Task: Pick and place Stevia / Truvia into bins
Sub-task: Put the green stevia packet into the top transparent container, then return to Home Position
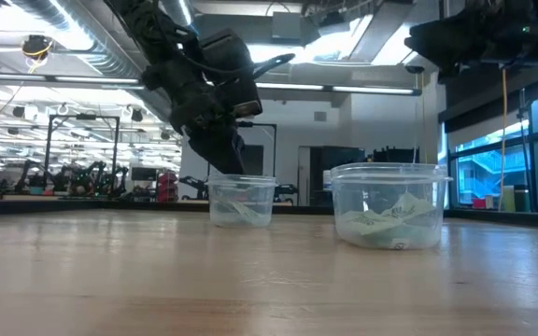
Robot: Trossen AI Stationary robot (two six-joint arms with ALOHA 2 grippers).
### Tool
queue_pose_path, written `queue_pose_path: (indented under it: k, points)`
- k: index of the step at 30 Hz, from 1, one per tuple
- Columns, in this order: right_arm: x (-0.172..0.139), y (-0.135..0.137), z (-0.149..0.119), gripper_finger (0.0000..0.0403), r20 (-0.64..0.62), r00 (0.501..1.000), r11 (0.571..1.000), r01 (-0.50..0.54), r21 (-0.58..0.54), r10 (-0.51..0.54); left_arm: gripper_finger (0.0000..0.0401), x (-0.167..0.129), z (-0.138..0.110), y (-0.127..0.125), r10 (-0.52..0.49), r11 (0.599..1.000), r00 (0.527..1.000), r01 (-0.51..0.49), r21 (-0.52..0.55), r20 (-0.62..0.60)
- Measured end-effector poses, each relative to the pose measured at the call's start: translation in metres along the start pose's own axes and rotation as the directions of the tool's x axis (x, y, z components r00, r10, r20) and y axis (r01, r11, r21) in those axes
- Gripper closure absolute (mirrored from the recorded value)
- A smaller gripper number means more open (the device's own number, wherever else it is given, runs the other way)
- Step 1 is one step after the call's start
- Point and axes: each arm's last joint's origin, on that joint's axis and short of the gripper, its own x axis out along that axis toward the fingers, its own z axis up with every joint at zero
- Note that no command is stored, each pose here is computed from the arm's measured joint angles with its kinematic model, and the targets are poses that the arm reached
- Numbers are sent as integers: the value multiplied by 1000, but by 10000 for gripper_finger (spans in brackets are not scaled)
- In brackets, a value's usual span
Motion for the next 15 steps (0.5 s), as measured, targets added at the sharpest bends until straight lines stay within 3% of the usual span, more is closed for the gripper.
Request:
queue_pose_path:
  k: [15]
  points:
    - [-7, 3, 6, 287, 45, 997, 995, -54, -79, 58, 321, 0, -1, 1, 56, 998, 998, -55, 26, -21]
